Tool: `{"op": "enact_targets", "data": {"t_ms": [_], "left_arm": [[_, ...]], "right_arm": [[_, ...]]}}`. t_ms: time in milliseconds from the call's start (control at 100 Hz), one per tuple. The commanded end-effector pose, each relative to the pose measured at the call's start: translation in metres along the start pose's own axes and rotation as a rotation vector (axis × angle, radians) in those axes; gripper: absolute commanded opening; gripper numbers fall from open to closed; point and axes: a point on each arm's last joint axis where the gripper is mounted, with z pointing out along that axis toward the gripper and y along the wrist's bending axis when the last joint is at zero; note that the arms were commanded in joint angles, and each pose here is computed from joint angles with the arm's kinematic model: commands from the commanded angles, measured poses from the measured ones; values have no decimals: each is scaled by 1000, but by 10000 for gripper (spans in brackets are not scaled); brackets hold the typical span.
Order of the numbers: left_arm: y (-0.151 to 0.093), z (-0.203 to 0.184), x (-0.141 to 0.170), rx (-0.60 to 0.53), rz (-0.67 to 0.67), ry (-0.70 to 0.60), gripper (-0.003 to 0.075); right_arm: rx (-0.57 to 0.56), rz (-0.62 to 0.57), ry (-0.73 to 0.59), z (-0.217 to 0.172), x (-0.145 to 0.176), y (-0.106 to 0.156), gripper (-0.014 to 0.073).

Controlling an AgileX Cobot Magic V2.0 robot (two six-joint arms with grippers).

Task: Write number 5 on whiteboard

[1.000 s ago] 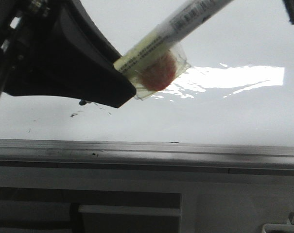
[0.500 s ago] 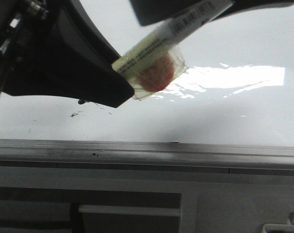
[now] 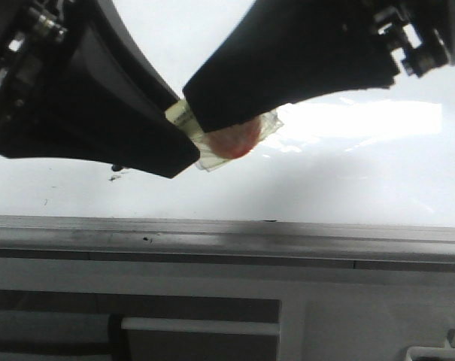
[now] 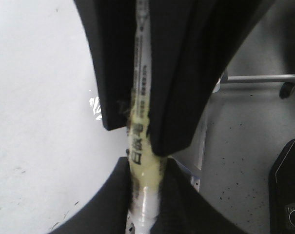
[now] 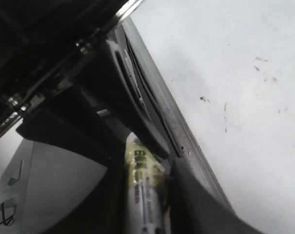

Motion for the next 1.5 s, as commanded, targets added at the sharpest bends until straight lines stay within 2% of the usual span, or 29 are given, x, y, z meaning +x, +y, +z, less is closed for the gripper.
{"op": "enact_targets", "data": {"t_ms": [0, 70, 190, 240, 300, 420, 560, 680, 840, 970, 1100, 1490], "left_arm": [[10, -10, -17, -85, -25, -112, 39], [10, -11, -19, -78, -66, -125, 160], [10, -20, -23, -79, -126, -167, 470], [11, -29, -26, -88, -142, -196, 551], [11, -41, -28, -107, -175, -233, 584], [14, -73, -26, -160, -251, -299, 547], [16, -106, -9, -266, -400, -356, 424], [11, -125, 15, -361, -560, -391, 246], [1, -133, 40, -456, -633, -387, -19], [-3, -133, 48, -475, -699, -397, -20], [-3, -133, 49, -475, -708, -400, -20], [-4, -133, 48, -467, -725, -409, -20]], "right_arm": [[-4, 29, -71, -6, -16, 2, -63], [-2, 29, -72, -6, -16, 2, -63], [19, 23, -81, -7, -17, 0, -63], [41, 12, -97, -10, -19, -1, -63], [67, -19, -111, -14, -21, -2, -63], [133, -86, -140, -22, -25, -5, -63], [222, -80, -186, -27, -29, -14, -63], [280, -69, -204, -30, -30, -22, -63], [335, -107, -190, -33, -28, -31, -63], [388, -92, -196, -36, -28, -41, -63], [453, -74, -202, -39, -27, -52, -63], [471, -32, -134, -30, -18, -69, -63]]}}
